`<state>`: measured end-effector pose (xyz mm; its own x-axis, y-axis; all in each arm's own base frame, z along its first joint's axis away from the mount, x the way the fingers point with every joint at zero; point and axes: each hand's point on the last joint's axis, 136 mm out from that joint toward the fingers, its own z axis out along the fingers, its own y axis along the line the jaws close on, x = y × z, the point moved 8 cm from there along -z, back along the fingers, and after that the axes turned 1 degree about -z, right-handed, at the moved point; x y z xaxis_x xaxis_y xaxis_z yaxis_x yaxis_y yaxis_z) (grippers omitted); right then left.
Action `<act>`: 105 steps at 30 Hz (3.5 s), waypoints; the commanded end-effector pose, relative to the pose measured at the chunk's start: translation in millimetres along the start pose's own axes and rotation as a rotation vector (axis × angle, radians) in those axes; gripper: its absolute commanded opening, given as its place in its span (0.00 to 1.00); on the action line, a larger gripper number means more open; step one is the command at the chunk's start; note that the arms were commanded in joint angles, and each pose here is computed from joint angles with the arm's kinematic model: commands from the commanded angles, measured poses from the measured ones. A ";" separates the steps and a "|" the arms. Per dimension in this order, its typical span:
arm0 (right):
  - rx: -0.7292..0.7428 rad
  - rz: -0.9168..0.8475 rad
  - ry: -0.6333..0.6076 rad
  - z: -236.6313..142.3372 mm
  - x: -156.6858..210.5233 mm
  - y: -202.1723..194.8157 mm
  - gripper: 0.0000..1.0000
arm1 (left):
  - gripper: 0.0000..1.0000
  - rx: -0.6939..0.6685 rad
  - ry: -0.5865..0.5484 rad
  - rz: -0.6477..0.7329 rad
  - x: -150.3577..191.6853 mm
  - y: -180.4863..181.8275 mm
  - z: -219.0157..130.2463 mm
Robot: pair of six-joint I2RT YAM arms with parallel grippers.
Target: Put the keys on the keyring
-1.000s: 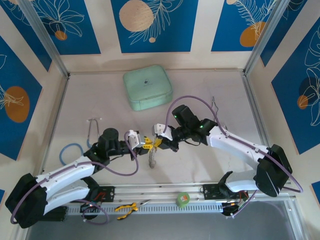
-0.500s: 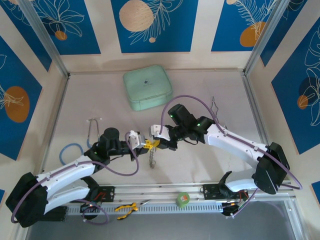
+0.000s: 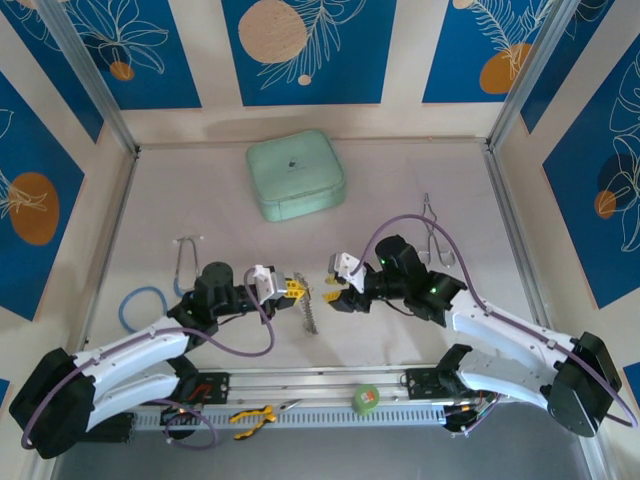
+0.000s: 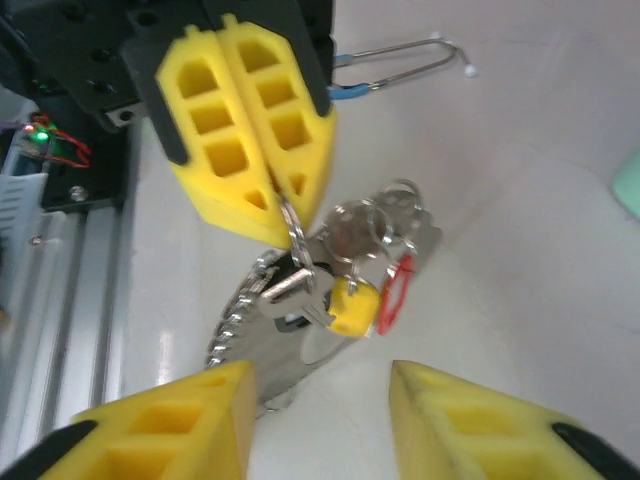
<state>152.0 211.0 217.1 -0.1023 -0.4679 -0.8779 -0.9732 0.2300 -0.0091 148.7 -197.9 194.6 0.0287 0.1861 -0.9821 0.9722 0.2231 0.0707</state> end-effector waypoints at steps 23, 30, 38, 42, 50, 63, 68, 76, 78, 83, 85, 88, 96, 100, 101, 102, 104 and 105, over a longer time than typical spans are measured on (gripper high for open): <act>-0.103 0.467 -0.110 -1.1 -15.9 3.0 0.38 | 0.00 0.004 -0.088 0.037 -10.7 -1.5 -1.1; -0.182 0.444 -0.085 2.6 -20.9 -0.4 0.35 | 0.00 0.010 -0.092 0.037 -11.1 -1.9 -0.7; -0.101 -0.086 -0.080 -2.1 -6.7 2.8 0.34 | 0.00 0.012 -0.092 0.039 -10.6 -1.7 -0.1; -0.089 -0.242 -0.077 2.9 -11.9 -2.9 0.35 | 0.00 0.014 -0.092 0.035 -10.1 -1.6 0.1; -0.122 -0.289 -0.072 16.4 -20.5 -11.6 0.35 | 0.00 0.018 -0.095 0.041 -10.9 -2.3 -0.2; -0.199 -0.285 -0.091 19.1 -26.8 -9.4 0.22 | 0.00 0.026 -0.099 0.046 -12.4 -2.1 0.7; -0.207 -0.283 -0.083 21.3 -26.9 -10.7 0.21 | 0.00 0.029 -0.101 0.048 -13.0 -2.0 1.2; -0.217 -0.280 -0.068 22.7 -26.1 -11.3 0.16 | 0.00 0.034 -0.099 0.050 -12.6 -2.5 1.3; -0.219 -0.278 -0.061 23.0 -25.2 -11.3 0.15 | 0.00 0.034 -0.101 0.050 -13.1 -2.3 1.3; -0.223 -0.273 -0.041 24.0 -24.0 -12.1 0.07 | 0.00 0.036 -0.103 0.053 -13.5 -2.6 1.0; -0.227 -0.272 -0.036 24.3 -23.5 -12.0 0.05 | 0.00 0.035 -0.103 0.052 -13.3 -2.6 0.9; -0.225 -0.273 -0.030 24.2 -22.9 -12.1 0.02 | 0.00 0.038 -0.105 0.054 -13.7 -3.1 0.6; -0.216 -0.248 0.017 33.1 -11.4 -13.6 0.01 | 0.00 0.049 -0.119 0.059 -15.5 -4.0 0.4; -0.225 -0.243 -0.002 36.3 -13.8 -10.5 0.12 | 0.00 0.053 -0.126 0.059 -16.3 -4.3 0.5; -0.220 -0.246 -0.015 35.1 -15.7 -10.5 0.16 | 0.00 0.052 -0.127 0.059 -16.4 -4.2 0.3; -0.216 -0.250 -0.026 33.5 -17.3 -10.5 0.18 | 0.00 0.052 -0.126 0.059 -16.3 -4.2 0.4; -0.206 -0.254 -0.054 28.5 -19.5 -10.4 0.23 | 0.00 0.053 -0.125 0.057 -15.7 -4.4 0.3; -0.208 -0.255 -0.068 26.3 -21.0 -10.1 0.24 | 0.00 0.053 -0.126 0.059 -16.1 -4.6 0.3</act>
<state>171.8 243.4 214.0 0.1399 -0.4741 -0.8693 -0.9902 -0.0703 -0.1210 147.4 -200.0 196.7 0.0544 0.1339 -0.9895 0.9768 0.1986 0.0806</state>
